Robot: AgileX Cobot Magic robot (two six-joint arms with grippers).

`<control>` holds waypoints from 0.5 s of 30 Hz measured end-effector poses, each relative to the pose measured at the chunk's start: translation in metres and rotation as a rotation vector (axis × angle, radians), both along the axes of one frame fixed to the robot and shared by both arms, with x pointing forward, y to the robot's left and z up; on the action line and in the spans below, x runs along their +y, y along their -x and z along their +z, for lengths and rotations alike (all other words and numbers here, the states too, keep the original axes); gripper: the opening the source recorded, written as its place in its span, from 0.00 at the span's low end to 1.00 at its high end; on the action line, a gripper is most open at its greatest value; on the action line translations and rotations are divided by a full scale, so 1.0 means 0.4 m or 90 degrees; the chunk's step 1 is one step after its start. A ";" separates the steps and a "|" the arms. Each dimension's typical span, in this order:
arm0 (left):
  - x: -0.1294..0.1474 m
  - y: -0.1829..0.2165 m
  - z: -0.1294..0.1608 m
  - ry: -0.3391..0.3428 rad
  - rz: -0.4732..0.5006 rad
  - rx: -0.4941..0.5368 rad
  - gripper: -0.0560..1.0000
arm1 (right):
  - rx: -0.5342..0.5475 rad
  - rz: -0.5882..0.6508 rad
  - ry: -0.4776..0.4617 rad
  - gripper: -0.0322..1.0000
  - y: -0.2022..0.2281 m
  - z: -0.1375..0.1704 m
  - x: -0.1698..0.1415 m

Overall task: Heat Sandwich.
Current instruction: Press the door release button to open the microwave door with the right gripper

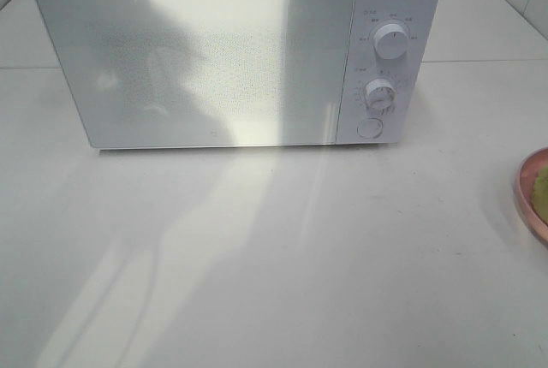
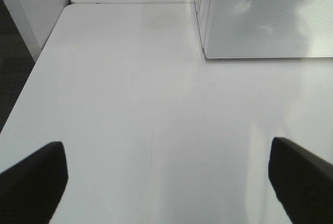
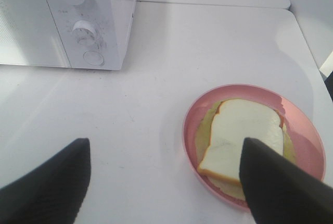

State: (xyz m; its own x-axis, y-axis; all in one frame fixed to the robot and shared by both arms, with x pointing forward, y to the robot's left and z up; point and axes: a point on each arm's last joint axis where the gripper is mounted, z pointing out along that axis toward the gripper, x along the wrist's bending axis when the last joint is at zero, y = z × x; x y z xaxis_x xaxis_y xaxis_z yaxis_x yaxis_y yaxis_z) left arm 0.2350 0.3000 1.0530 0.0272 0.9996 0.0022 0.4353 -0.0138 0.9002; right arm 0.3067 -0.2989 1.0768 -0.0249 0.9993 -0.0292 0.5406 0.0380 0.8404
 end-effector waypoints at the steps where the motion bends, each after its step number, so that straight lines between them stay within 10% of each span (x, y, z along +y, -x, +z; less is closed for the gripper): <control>1: 0.000 0.000 0.000 0.000 0.000 0.000 0.99 | 0.003 0.002 0.001 0.77 -0.020 -0.001 0.002; 15: 0.000 0.000 0.000 0.000 0.000 0.000 0.99 | 0.010 0.017 0.001 0.77 -0.173 -0.024 0.021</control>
State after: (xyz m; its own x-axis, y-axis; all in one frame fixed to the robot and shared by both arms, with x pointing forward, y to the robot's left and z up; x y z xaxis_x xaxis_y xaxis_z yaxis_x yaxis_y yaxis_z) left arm 0.2350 0.3000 1.0530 0.0272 0.9996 0.0022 0.4353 -0.0138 0.9002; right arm 0.3758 -0.2906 1.0673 -0.0522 0.9982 -0.0303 0.5520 0.0541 0.8321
